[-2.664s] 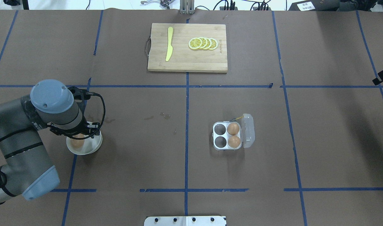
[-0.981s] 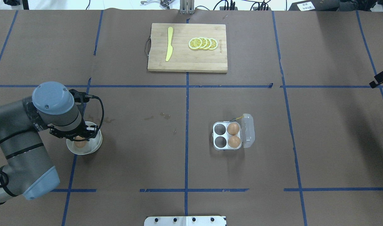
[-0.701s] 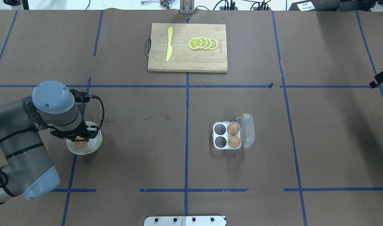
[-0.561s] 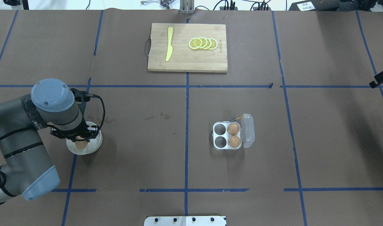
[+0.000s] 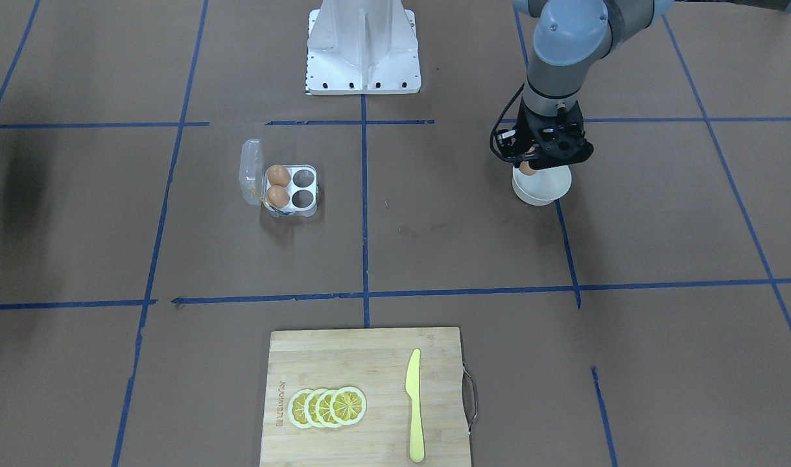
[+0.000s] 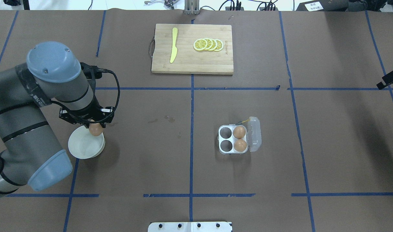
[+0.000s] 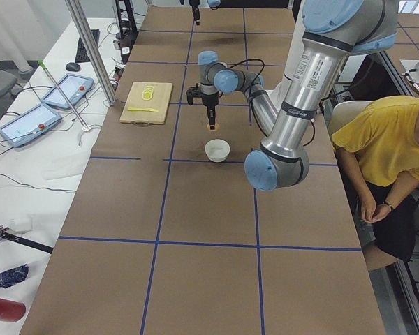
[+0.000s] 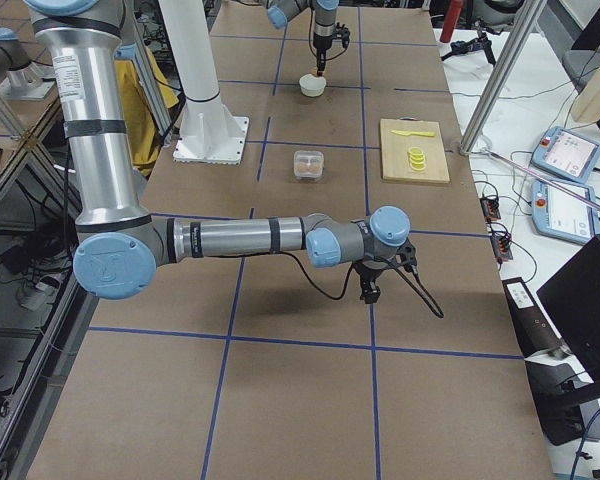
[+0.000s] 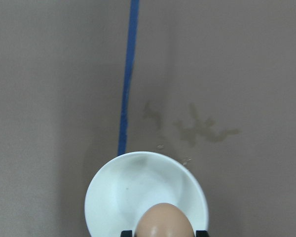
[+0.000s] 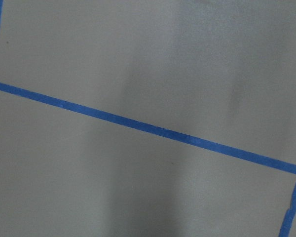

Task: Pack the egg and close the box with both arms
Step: 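Lift the egg with the left gripper and carry it to the carton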

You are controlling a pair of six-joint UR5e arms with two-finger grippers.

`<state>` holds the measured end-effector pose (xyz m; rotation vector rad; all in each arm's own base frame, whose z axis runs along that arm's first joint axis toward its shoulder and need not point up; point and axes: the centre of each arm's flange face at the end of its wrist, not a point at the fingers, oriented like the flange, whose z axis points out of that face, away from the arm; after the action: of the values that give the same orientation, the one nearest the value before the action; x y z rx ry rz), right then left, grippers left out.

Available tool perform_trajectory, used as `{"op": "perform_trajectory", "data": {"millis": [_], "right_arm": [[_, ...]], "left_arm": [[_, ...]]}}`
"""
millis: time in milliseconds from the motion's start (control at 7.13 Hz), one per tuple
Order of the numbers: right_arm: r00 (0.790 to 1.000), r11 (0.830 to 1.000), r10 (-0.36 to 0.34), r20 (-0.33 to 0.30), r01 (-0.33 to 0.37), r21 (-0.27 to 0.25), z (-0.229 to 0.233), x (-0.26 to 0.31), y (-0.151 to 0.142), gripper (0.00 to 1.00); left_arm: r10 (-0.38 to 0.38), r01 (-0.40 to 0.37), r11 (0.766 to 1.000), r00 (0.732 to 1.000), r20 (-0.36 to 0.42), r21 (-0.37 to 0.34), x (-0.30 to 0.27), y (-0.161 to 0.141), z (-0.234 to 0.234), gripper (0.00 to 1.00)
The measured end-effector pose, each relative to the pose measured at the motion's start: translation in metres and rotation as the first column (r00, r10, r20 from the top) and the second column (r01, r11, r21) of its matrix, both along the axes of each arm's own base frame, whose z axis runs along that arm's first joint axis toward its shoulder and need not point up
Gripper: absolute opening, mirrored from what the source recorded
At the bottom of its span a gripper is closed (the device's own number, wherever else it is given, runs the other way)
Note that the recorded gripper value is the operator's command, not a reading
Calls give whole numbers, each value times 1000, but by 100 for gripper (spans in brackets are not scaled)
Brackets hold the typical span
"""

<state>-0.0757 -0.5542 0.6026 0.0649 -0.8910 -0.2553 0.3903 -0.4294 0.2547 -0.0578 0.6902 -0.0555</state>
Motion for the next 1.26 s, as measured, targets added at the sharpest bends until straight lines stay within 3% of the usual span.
{"op": "perform_trajectory", "data": {"millis": [280,701,1262], "right_arm": [[1000,1000,-3,17,3,1,-3,-1,0,100],[1000,1000,-3,23,3,5,-7,-1,0,100],[1000,1000,0,27,0,0,-9,-2,1,100]], "left_arm": [[52,-43,996,991,-121,72,51,-5,-65,0],[143,-92,979,946,-291,181,144,5,-133,0],[162,-66,959,926,-342,276,224,18,-172,0]]}}
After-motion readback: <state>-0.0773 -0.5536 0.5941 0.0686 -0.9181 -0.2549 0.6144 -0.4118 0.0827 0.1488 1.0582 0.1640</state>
